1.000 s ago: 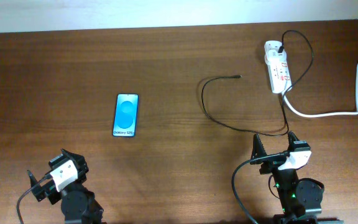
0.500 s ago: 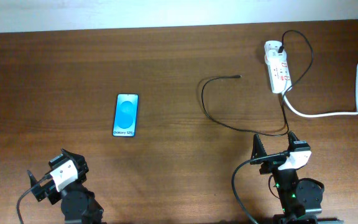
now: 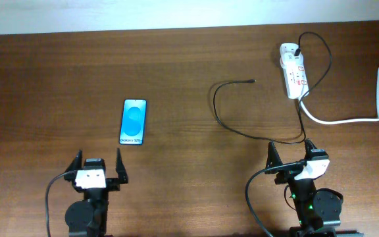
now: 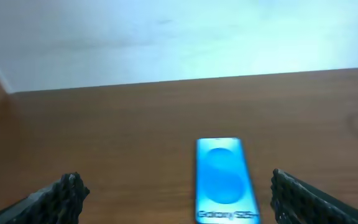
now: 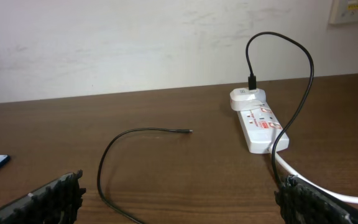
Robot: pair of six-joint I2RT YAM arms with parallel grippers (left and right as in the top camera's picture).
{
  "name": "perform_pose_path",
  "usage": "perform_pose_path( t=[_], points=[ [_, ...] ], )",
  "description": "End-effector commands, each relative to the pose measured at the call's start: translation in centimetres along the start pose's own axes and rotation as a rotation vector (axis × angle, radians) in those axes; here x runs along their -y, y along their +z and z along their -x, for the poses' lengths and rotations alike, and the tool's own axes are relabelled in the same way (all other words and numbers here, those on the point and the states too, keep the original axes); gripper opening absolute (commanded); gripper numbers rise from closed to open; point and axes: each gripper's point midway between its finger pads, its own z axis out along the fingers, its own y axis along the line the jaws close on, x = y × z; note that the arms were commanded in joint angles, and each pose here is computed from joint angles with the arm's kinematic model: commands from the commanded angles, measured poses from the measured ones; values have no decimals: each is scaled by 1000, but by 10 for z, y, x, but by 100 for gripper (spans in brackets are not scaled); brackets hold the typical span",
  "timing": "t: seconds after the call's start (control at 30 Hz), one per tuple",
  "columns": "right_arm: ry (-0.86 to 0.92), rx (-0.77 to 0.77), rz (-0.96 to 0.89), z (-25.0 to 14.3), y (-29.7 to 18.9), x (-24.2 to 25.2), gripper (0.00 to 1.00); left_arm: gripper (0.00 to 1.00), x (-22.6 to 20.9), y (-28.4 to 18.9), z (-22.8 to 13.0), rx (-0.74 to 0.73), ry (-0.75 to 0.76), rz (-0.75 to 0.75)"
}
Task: Plug charger to phone and switch on socket
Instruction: 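Open the left gripper and move it forward over the phone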
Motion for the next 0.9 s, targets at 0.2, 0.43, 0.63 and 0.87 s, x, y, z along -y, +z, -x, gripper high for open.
perform_pose_path(
  t=[0.2,0.43,0.63,0.87],
  points=[
    [2,-1,15,-2,0,-2,98,99,32,-23,69,115,-6,-212],
    [2,-1,15,-2,0,-2,98,99,28,-60,148,131,-4,-217],
    [2,-1,15,-2,0,-2,98,99,34,-66,183,29,-16,-275],
    [2,-1,15,-2,0,-2,98,99,30,-72,235,-57,-27,-280]
  ],
)
